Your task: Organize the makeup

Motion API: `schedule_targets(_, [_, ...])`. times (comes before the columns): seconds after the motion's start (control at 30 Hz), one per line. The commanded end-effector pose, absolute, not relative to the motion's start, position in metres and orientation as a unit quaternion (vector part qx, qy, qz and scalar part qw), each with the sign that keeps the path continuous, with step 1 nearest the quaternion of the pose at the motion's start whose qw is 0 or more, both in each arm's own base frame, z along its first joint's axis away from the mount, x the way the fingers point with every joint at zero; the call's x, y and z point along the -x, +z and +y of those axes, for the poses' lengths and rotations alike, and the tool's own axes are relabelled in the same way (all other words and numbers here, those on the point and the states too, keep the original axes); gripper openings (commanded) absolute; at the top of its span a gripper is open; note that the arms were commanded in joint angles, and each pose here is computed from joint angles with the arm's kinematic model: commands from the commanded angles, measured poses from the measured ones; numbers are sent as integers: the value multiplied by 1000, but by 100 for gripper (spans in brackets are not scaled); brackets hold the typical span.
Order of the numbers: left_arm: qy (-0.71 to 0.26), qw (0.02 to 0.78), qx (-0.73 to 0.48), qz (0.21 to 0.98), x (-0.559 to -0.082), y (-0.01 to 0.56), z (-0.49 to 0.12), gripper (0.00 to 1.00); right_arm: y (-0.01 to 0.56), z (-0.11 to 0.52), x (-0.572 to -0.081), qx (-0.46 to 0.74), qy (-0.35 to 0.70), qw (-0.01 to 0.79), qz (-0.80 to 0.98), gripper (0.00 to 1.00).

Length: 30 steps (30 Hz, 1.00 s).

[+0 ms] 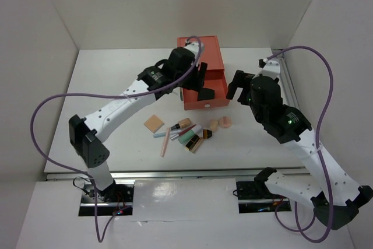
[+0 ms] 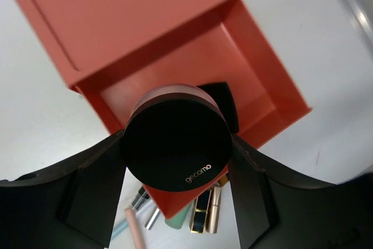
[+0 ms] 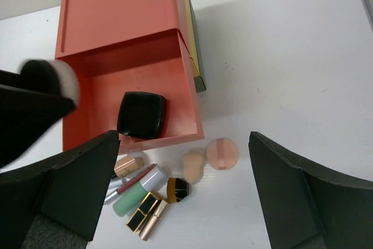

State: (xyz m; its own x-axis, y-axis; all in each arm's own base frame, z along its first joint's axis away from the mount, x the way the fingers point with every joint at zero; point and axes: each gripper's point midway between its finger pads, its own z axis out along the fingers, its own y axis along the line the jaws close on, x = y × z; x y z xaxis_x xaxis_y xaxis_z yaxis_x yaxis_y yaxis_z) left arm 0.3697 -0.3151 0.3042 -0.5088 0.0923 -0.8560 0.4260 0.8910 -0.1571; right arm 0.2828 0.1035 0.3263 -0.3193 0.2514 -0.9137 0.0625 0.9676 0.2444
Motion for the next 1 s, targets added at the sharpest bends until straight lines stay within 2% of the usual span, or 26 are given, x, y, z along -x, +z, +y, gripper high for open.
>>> schedule_targets(0.0, [-176,462,-173,852,-370,300,-325,70,321,91,-276,-113,69,573,809,99])
schedule_targets(0.03, [-182,459,-177,851,-368,300,-327,70,322,88,-273,-116,65,574,808,99])
schedule_targets(0.23, [-177,442,-181,861,-370,285,-335,94,318,88,-270,-104,64,570,813,99])
schedule_targets(0.3, [-187,449,-182,855,-369,297,-338,100,315,93,-271,-85,64,563,819,99])
schedule_targets(0.43, [-187,466,-184,845,-368,316,-334,100,317,111,-276,-28,79,554,828,99])
schedule_targets(0.5, [-189,484,-180,835,-363,337,-325,100,322,135,-275,45,113,546,829,99])
schedule_targets(0.63, [-161,510,-154,831,-346,361,-286,100,319,184,-257,179,185,514,818,99])
schedule_targets(0.67, [-158,532,-116,824,-339,380,-264,100,315,203,-249,213,208,501,813,99])
schedule_targets(0.73, [-134,516,-86,842,-331,355,-234,100,302,229,-233,250,228,474,813,99])
schedule_targets(0.83, [-118,495,-16,861,-304,317,-193,100,254,242,-219,266,187,421,847,99])
schedule_targets(0.97, [-105,438,44,892,-270,251,-161,100,199,273,-165,319,190,345,862,98])
